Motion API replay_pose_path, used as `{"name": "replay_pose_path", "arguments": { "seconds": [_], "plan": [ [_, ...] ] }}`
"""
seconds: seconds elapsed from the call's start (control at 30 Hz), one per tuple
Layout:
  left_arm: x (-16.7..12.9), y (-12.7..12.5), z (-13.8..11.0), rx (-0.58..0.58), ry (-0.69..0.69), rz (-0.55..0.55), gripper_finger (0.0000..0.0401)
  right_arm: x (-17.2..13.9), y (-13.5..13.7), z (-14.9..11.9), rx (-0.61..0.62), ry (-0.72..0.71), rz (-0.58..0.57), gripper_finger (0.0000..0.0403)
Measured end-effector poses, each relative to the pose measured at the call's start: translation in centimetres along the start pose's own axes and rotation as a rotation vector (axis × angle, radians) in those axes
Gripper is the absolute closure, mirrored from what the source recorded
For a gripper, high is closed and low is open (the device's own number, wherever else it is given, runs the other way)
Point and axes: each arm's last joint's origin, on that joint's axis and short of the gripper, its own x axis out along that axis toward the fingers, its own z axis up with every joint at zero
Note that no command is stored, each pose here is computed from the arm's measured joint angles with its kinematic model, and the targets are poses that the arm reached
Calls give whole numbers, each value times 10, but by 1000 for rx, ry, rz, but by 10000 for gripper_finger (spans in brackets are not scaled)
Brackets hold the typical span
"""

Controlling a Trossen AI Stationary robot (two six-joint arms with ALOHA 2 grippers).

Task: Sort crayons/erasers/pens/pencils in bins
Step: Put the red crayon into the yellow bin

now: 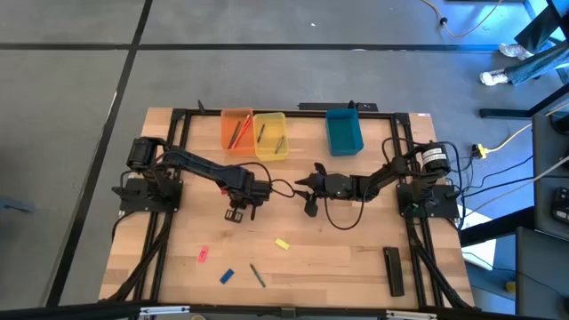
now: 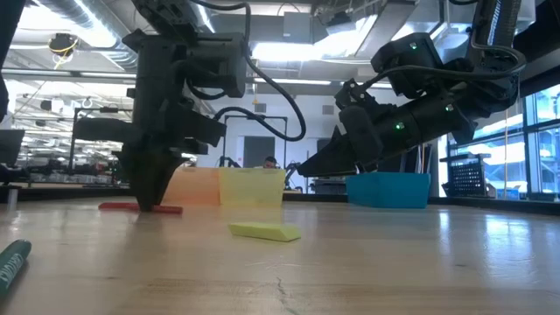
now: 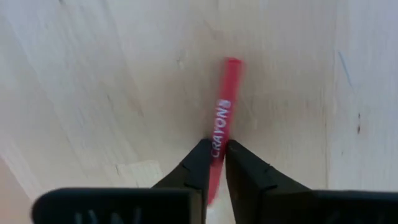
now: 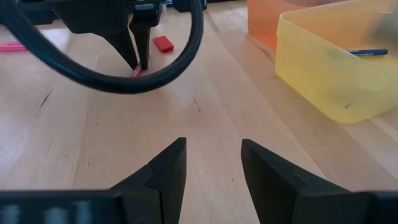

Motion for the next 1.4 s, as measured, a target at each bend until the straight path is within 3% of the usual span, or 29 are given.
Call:
{"name": "replay_pose_path", "arguments": {
  "seconds": [0.3,0.47,0.63,0.8,0.9,1.03,1.17,1.3,1.4],
  "plan": [
    [-11,4,6,-99,-20,-4,393,0,0,0,-1,0,1,246],
    [-40,23,12,-165,-133,79,384,0,0,0,-2,0,11,246],
    [-72,63,10,-301,-230,240,379,0,1,0,-3,0,21,246],
    [-99,117,17,-554,-406,428,385,0,1,0,-3,0,21,246],
    [-110,145,18,-708,-549,465,386,0,1,0,-3,0,21,246],
    [-112,181,8,-898,-675,408,383,0,1,0,-3,1,20,246],
    [-82,208,-4,-1052,-596,316,382,0,1,0,-7,2,20,246],
    [-52,220,0,-1104,-552,203,382,0,1,0,-12,2,24,246],
    [-37,221,2,-1126,-516,179,382,0,1,0,-12,2,24,246]
  ]
}}
